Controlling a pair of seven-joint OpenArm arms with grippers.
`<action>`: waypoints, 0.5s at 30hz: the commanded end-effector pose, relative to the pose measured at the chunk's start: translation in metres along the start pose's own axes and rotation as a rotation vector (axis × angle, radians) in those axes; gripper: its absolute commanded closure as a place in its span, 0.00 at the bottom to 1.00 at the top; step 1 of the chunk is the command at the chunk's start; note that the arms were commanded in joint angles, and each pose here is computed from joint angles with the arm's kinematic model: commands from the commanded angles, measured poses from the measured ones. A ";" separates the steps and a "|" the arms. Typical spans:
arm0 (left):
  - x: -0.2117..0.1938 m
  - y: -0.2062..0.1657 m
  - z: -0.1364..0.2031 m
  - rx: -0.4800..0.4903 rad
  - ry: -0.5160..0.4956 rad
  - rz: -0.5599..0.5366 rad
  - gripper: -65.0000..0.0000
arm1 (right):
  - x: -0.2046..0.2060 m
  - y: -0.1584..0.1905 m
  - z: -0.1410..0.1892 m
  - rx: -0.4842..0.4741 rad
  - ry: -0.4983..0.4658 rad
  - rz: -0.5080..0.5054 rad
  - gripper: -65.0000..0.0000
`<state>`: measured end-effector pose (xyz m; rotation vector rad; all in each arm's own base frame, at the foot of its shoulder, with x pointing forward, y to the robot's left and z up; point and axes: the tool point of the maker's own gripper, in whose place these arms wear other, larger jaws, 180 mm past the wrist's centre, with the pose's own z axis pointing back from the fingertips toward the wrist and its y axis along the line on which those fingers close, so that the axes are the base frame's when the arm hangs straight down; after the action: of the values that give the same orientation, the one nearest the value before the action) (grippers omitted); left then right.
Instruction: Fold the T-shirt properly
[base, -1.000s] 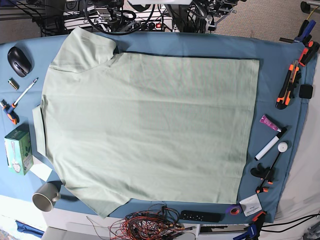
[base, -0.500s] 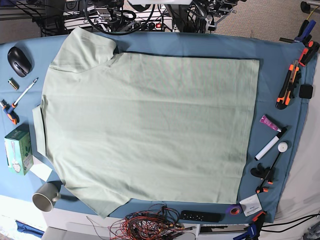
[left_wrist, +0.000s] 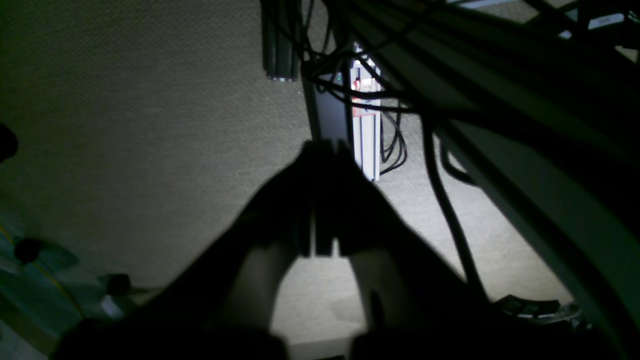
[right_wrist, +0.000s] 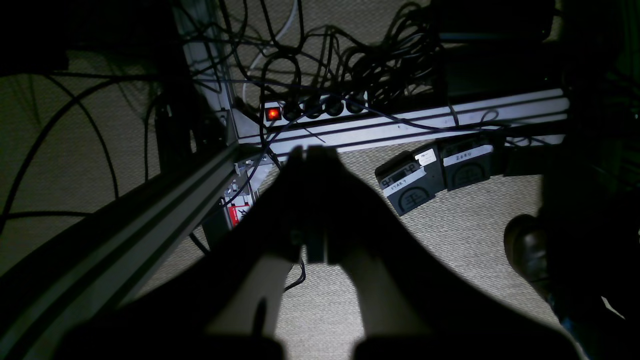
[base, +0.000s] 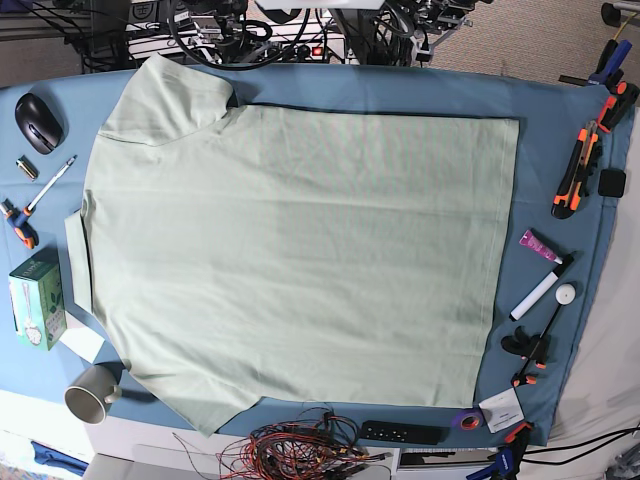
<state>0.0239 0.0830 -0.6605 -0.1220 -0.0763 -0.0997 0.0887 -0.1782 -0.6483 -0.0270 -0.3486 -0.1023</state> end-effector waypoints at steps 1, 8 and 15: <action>0.001 -0.001 0.000 -0.007 -0.002 0.002 0.99 | 0.008 -0.004 0.000 -0.004 -0.028 0.001 1.00; -0.002 -0.001 0.000 -0.007 0.003 0.003 0.99 | 0.016 -0.004 0.000 -0.004 -0.074 0.002 1.00; -0.025 0.001 0.007 -0.013 0.040 -0.002 0.99 | 0.010 -0.013 0.006 -0.007 -0.083 0.099 1.00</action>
<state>-0.0013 0.0866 -0.6557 -0.1307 -0.0331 -0.1053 0.0927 -0.1851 -0.6414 -0.0446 -0.4148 -0.0003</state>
